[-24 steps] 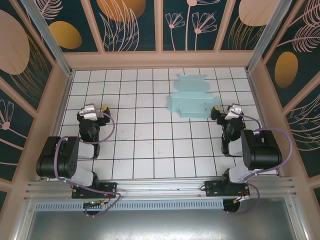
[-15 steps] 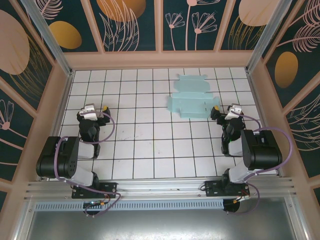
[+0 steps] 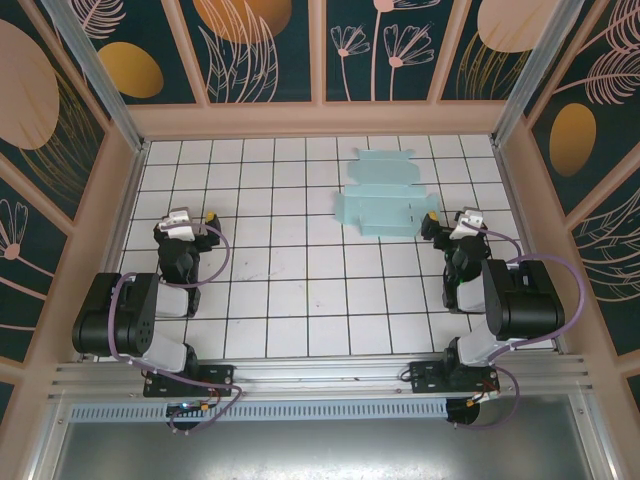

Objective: Fold the paper box

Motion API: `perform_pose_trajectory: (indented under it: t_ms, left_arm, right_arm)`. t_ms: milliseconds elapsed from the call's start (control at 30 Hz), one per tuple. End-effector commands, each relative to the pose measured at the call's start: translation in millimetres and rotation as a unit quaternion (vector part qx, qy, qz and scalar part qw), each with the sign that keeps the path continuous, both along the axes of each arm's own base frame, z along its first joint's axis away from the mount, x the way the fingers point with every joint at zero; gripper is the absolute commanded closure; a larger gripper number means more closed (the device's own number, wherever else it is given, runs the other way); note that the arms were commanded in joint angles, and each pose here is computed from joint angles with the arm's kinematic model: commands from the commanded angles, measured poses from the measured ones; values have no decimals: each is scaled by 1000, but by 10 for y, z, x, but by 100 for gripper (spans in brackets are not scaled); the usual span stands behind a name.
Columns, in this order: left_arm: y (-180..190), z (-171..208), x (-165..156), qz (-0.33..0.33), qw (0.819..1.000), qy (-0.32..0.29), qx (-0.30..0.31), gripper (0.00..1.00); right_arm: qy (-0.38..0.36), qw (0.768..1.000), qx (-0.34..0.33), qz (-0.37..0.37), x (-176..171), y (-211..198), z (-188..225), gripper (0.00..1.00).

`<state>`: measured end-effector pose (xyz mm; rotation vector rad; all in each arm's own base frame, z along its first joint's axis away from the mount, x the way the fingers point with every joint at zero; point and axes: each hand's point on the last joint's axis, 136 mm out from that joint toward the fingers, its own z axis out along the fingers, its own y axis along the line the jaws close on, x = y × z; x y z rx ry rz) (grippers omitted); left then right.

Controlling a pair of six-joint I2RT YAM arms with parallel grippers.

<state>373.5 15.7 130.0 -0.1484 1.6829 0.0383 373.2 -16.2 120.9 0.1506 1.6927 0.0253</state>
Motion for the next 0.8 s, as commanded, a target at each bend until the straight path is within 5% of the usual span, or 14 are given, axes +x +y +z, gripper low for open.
perform_pose_trajectory:
  t_ms: [0, 233, 400, 600, 767]
  left_arm:
    - [-45, 175, 54, -18, 1000, -10, 9, 1]
    - [-347, 722, 59, -77, 996, -34, -18, 1]
    - [-977, 978, 193, -163, 985, -36, -49, 1]
    - [-1818, 1017, 277, -246, 962, -23, -117, 1]
    - [-2161, 913, 356, -264, 946, 2, -187, 1]
  right_arm:
    - [-20, 1000, 2, 4, -23, 17, 103, 1]
    - [-14, 1000, 8, -5, -7, 4, 429, 1]
    - [46, 996, 82, 2, 124, 70, 481, 1]
    - [122, 974, 176, 69, 227, 382, 416, 1]
    - [171, 964, 182, 88, 247, 507, 213, 6]
